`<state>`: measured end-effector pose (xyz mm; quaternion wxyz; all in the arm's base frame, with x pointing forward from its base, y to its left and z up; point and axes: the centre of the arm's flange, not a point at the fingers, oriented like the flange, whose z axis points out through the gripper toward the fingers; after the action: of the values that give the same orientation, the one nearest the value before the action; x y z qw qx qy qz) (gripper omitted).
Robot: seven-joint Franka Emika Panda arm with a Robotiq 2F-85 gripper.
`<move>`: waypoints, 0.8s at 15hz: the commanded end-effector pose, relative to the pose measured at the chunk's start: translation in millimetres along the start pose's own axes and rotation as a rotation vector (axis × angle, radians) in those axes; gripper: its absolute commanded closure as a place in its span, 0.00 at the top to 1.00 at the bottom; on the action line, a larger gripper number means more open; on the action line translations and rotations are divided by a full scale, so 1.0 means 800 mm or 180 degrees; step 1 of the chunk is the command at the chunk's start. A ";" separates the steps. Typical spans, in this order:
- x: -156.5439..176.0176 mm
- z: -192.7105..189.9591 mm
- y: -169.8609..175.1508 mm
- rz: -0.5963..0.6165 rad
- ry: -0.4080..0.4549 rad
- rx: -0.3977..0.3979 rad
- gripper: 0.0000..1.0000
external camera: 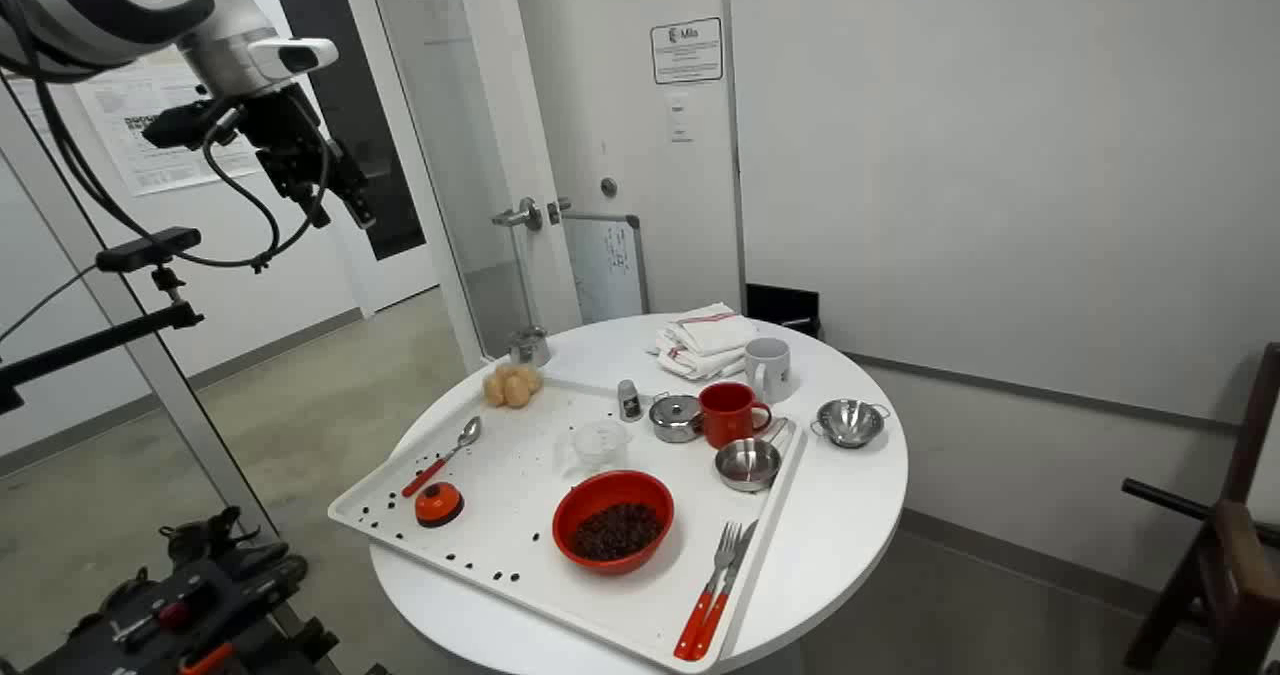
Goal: Pour the contents in the clear jug into the red bowl
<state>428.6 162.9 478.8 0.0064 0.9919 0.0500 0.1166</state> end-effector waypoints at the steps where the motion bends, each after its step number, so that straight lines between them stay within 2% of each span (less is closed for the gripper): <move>1: 0.000 0.000 0.000 0.0000 0.0000 0.0000 1.00; 4: 0.004 0.014 0.009 0.0264 0.0006 0.0020 1.00; 6: 0.010 0.025 0.019 0.0655 0.0212 -0.0093 1.00; 7: 0.006 0.010 0.015 0.0402 0.0051 -0.0003 1.00; 10: 0.009 0.019 0.024 0.0590 0.0130 -0.0016 1.00; 12: 0.012 0.028 0.022 0.0867 0.0156 -0.0192 1.00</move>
<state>441.5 144.1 465.1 -0.0020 0.9894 -0.0490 0.1369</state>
